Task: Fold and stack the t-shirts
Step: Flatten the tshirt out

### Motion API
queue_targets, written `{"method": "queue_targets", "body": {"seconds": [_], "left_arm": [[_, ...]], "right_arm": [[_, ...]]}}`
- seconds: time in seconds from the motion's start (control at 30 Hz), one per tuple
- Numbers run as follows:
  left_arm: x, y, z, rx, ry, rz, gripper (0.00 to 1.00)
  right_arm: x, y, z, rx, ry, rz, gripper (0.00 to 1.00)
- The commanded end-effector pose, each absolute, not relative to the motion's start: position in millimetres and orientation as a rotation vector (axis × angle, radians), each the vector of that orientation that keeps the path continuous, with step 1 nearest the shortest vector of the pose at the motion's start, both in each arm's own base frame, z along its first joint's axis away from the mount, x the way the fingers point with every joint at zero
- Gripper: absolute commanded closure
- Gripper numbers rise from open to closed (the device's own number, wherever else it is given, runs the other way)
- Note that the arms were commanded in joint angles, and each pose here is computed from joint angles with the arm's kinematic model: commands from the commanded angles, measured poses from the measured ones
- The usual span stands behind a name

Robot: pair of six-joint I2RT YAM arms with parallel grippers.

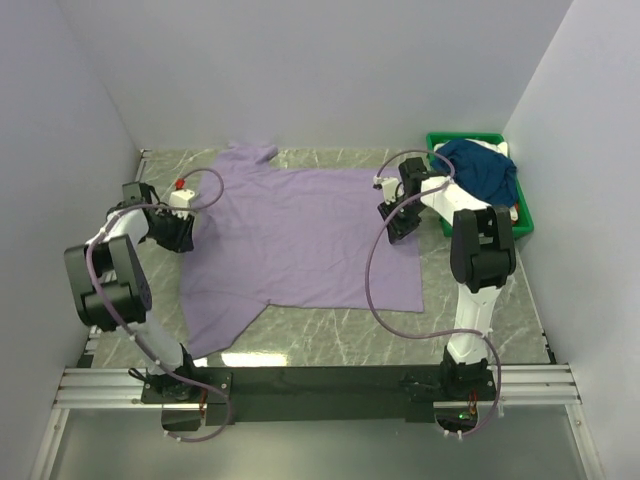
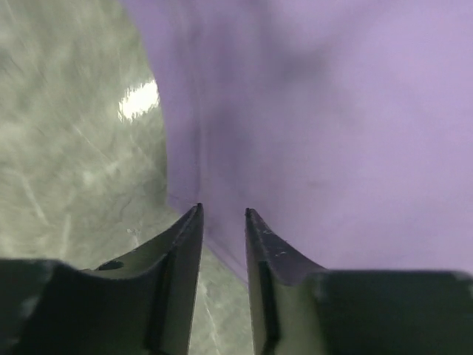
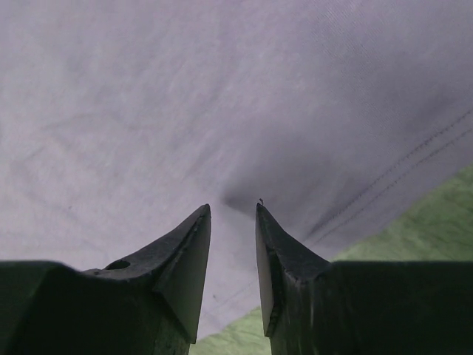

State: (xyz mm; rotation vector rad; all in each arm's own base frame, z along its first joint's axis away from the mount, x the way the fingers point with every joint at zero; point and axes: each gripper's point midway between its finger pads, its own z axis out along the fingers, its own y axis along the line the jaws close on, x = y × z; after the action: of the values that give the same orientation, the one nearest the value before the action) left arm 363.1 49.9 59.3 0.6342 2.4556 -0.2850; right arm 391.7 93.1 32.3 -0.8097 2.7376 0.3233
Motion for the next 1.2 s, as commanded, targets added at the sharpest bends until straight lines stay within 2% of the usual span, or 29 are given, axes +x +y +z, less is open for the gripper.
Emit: {"method": "queue_targets", "body": {"seconds": [0.0, 0.23, 0.4, 0.5, 0.7, 0.73, 0.83, 0.87, 0.9, 1.0, 1.13, 1.17], "left_arm": [[368.3, 71.1, 37.1, 0.506, 2.551, -0.187, 0.66], [312.6, 86.6, -1.9, 0.526, 2.724, -0.109, 0.76], [259.4, 103.9, 1.9, 0.551, 2.802, -0.061, 0.82], [229.9, 106.6, 7.6, 0.584, 2.826, -0.057, 0.82], [221.9, 102.2, 38.6, 0.641, 2.802, -0.106, 0.8], [218.1, 93.6, 45.2, 0.648, 2.803, -0.178, 0.79], [251.1, 90.3, 85.0, 0.636, 2.696, -0.232, 0.71], [267.7, 81.6, 95.7, 0.59, 2.637, -0.313, 0.67], [296.1, 86.7, 123.5, 0.579, 2.55, -0.284, 0.59], [363.7, 81.3, 164.0, 0.472, 2.388, -0.349, 0.48], [446.5, 77.0, 187.1, 0.368, 2.271, -0.348, 0.42], [463.8, 77.1, 175.3, 0.336, 2.278, -0.359, 0.42]], "right_arm": [[400.7, 88.8, 28.5, -0.745, 2.77, 0.273, 0.62], [388.5, 83.9, 5.7, -0.758, 2.837, 0.254, 0.63], [363.6, 87.6, 3.5, -0.826, 2.873, 0.266, 0.63], [340.0, 92.7, 5.4, -0.906, 2.894, 0.306, 0.63], [296.7, 99.9, 20.9, -1.073, 2.916, 0.432, 0.63], [294.8, 98.6, 24.7, -1.108, 2.906, 0.438, 0.63], [311.7, 91.6, 46.1, -1.078, 2.859, 0.411, 0.61], [333.4, 92.7, 61.8, -1.04, 2.802, 0.401, 0.58], [346.8, 92.9, 69.8, -1.003, 2.773, 0.407, 0.57], [407.7, 85.3, 94.7, -0.822, 2.693, 0.347, 0.54], [470.0, 77.6, 107.8, -0.625, 2.616, 0.238, 0.5], [488.1, 76.9, 107.5, -0.598, 2.588, 0.21, 0.48]]}}
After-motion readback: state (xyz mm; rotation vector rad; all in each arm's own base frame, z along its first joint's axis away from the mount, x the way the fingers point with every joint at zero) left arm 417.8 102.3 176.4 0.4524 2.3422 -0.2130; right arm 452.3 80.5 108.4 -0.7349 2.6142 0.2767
